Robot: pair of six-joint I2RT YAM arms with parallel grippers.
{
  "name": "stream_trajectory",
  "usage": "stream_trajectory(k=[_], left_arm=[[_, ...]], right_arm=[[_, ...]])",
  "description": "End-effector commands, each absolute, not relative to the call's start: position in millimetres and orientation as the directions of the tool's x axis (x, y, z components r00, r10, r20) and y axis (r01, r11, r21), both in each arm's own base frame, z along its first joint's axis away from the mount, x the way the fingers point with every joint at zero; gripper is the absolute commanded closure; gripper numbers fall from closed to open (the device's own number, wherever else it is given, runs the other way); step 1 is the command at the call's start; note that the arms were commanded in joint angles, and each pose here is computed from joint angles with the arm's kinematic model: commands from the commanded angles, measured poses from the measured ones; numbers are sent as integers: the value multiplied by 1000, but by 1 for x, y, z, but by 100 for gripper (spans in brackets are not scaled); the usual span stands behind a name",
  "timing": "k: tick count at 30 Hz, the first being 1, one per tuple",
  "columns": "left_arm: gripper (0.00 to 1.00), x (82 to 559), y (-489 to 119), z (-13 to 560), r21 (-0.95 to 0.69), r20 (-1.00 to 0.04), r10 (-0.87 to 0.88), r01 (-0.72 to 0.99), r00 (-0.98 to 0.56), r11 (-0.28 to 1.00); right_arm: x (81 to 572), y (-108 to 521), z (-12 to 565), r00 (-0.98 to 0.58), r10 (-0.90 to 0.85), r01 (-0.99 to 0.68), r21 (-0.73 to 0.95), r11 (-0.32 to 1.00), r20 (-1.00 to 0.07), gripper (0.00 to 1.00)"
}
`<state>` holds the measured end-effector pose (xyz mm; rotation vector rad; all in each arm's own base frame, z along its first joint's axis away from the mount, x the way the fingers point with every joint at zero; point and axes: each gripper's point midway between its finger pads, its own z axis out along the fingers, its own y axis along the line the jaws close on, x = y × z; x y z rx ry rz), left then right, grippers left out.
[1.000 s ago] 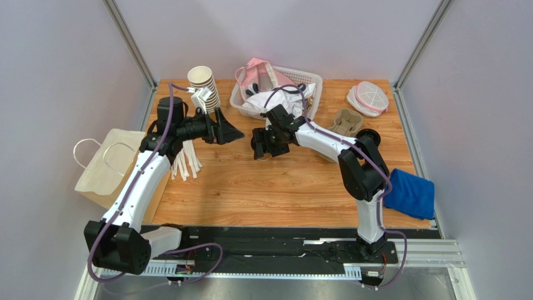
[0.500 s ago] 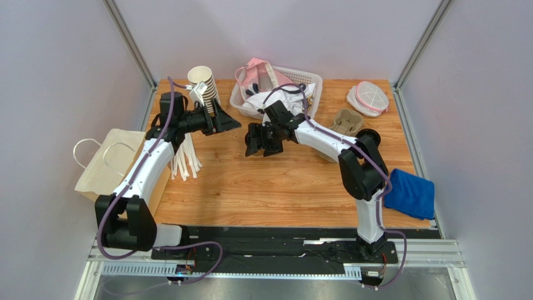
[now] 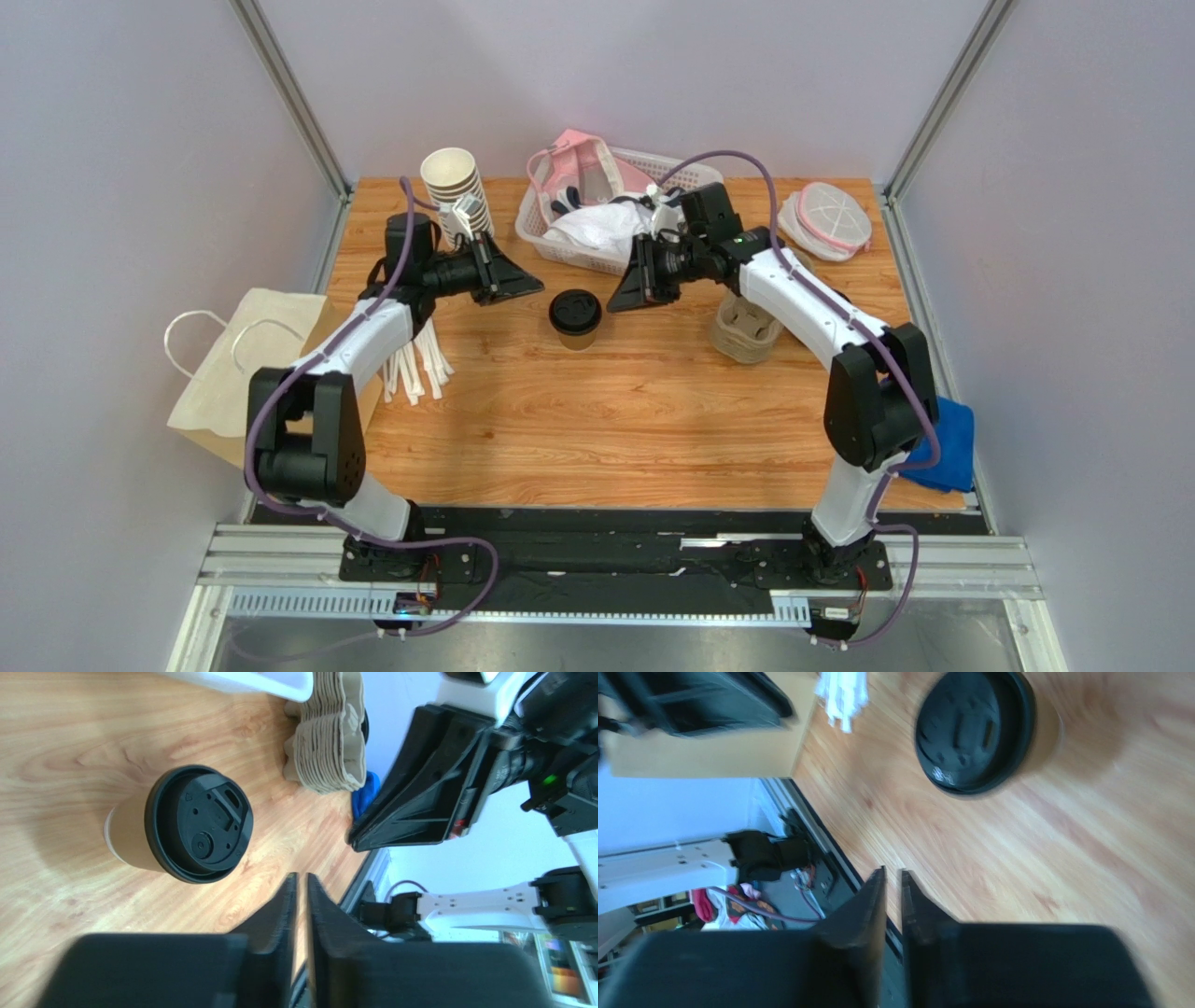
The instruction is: Pack the takeout coffee
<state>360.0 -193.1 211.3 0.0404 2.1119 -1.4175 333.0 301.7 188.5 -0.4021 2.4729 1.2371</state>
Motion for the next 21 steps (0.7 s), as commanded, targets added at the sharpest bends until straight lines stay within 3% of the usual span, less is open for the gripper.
stream_trajectory(k=[1,2,21], left_arm=[[95,366,-211,211,-852,-488,-257,391,-834,349],[98,367,-216,204,-859,-474,-250,381,-844,341],[100,391,-223,136,-884,-366,-223,262,-903,387]], right_arm=[[349,349,215,-918,-51,-381,841,385,-392,93],[355,354,214,-918,-43,-380,846,374,-394,100],[391,375,132,-963,6,-230,833,503,-269,100]])
